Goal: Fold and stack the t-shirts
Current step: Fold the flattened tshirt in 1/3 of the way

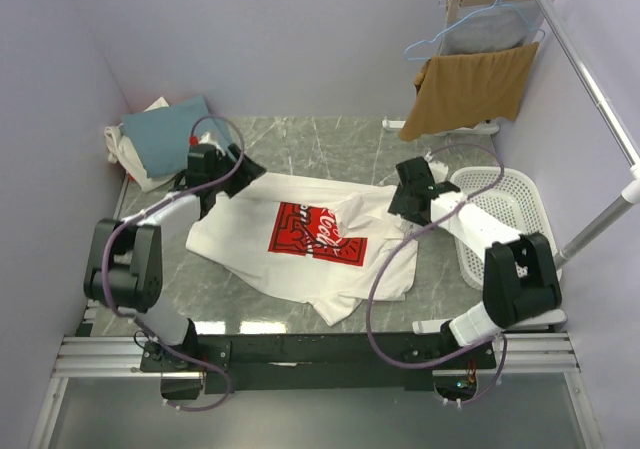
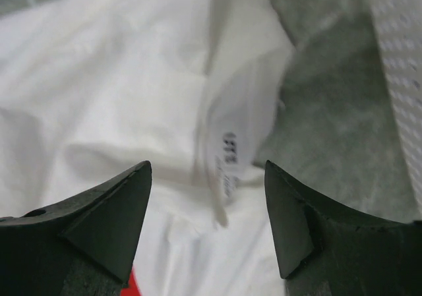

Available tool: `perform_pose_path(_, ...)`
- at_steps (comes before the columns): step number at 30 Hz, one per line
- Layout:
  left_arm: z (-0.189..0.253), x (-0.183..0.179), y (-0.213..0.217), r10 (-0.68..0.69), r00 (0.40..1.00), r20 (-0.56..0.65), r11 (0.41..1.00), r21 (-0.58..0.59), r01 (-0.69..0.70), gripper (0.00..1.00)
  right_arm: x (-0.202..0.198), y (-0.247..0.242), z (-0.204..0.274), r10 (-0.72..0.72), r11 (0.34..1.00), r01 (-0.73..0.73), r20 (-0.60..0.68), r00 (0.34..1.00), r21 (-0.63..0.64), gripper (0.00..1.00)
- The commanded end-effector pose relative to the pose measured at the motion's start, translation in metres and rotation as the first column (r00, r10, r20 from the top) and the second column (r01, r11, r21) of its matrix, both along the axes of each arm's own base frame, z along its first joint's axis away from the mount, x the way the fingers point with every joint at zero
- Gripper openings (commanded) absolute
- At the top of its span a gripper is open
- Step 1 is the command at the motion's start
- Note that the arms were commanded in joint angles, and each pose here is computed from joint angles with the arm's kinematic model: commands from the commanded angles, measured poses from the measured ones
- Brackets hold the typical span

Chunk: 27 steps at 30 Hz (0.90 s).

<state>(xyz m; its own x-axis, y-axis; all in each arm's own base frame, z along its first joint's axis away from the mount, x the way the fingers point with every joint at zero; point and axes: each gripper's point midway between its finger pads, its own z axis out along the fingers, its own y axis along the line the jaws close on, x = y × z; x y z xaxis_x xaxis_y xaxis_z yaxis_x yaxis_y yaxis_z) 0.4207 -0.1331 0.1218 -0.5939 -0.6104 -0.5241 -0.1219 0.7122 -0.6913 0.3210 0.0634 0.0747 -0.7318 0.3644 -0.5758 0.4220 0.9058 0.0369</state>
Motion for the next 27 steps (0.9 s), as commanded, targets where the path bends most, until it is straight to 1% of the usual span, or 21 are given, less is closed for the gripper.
perform_pose_path(1,0.019,0.037,-0.035,-0.111,0.992,0.058,0.99,-0.077,0.115,0.7,0.059,0.013,0.008,0.03,0.995,-0.037,0.079,0.996,0.092,0.75)
perform_pose_path(2,0.026,0.049,-0.036,-0.105,0.992,0.069,0.991,-0.077,0.11,0.7,0.063,0.011,0.006,0.022,0.994,-0.029,0.069,0.997,0.104,0.75)
perform_pose_path(3,0.023,0.053,-0.038,-0.118,0.991,0.065,0.989,-0.078,0.123,0.69,0.069,0.005,0.005,0.0,0.993,-0.009,0.078,0.997,0.117,0.75)
perform_pose_path(4,0.007,0.057,-0.037,-0.112,0.993,0.03,0.991,-0.068,0.114,0.7,0.071,0.002,-0.002,-0.011,0.992,0.003,0.066,0.998,0.127,0.75)
perform_pose_path(6,0.009,0.07,-0.039,-0.121,0.991,0.052,0.991,-0.051,0.123,0.7,0.078,-0.002,-0.005,-0.029,0.988,0.017,0.075,0.997,0.156,0.75)
perform_pose_path(8,-0.003,0.083,-0.044,-0.156,0.987,0.03,0.987,-0.039,0.157,0.7,0.08,-0.011,-0.014,-0.05,0.986,0.04,0.059,0.997,0.164,0.75)
perform_pose_path(9,-0.009,0.086,-0.046,-0.175,0.984,0.023,0.984,-0.032,0.175,0.69,0.083,-0.012,-0.017,-0.045,0.987,0.035,0.06,0.997,0.16,0.75)
perform_pose_path(10,-0.025,0.088,-0.048,-0.187,0.982,-0.009,0.982,-0.036,0.186,0.69,0.086,-0.014,-0.023,-0.044,0.985,0.036,0.046,0.998,0.169,0.75)
perform_pose_path(11,-0.028,0.092,-0.049,-0.191,0.981,-0.008,0.981,-0.034,0.191,0.69,0.087,-0.013,-0.025,-0.037,0.985,0.029,0.04,0.999,0.171,0.75)
perform_pose_path(15,-0.056,0.093,-0.044,-0.186,0.981,-0.054,0.983,-0.011,0.185,0.68,0.103,-0.008,-0.031,0.002,0.981,-0.013,0.055,0.998,0.193,0.75)
perform_pose_path(17,-0.072,0.09,-0.04,-0.176,0.979,-0.102,0.984,0.003,0.177,0.67,0.106,-0.004,-0.041,0.022,0.979,-0.027,0.028,0.999,0.203,0.75)
perform_pose_path(18,-0.078,0.089,-0.037,-0.171,0.978,-0.117,0.985,0.017,0.174,0.65,0.114,-0.002,-0.038,0.032,0.978,-0.039,0.038,0.999,0.206,0.75)
perform_pose_path(19,-0.086,0.089,-0.033,-0.161,0.977,-0.138,0.986,0.026,0.166,0.64,0.115,-0.003,-0.045,0.034,0.978,-0.037,0.018,0.999,0.204,0.67)
perform_pose_path(20,-0.092,0.087,-0.03,-0.149,0.977,-0.153,0.987,0.037,0.156,0.62,0.118,-0.002,-0.045,0.039,0.978,-0.042,0.018,0.999,0.203,0.65)
perform_pose_path(21,-0.098,0.086,-0.027,-0.144,0.975,-0.17,0.987,0.04,0.153,0.56,0.125,-0.001,-0.04,0.049,0.978,-0.054,0.027,0.998,0.202,0.65)
perform_pose_path(22,-0.103,0.086,-0.021,-0.13,0.974,-0.184,0.989,0.042,0.14,0.51,0.127,0.0,-0.044,0.055,0.977,-0.057,0.015,0.998,0.204,0.57)
perform_pose_path(23,-0.107,0.087,-0.016,-0.11,0.974,-0.199,0.991,0.052,0.123,0.45,0.13,0.0,-0.044,0.055,0.977,-0.056,0.013,0.998,0.206,0.53)
perform_pose_path(24,-0.119,0.085,-0.011,-0.098,0.967,-0.236,0.992,0.057,0.114,0.26,0.136,0.003,-0.039,0.066,0.975,-0.069,0.018,0.998,0.211,0.49)
perform_pose_path(25,-0.121,0.087,-0.007,-0.086,0.964,-0.253,0.993,0.061,0.105,0.15,0.138,0.003,-0.044,0.068,0.976,-0.067,0.002,0.998,0.207,0.43)
perform_pose_path(26,-0.125,0.089,0.003,-0.065,0.962,-0.266,0.995,0.06,0.084,0.06,0.141,0.003,-0.043,0.07,0.976,-0.068,0.001,0.998,0.206,0.41)
perform_pose_path(27,-0.132,0.088,0.006,-0.063,0.955,-0.289,0.996,0.047,0.08,0.01,0.146,0.003,-0.039,0.071,0.977,-0.072,0.012,0.997,0.201,0.36)
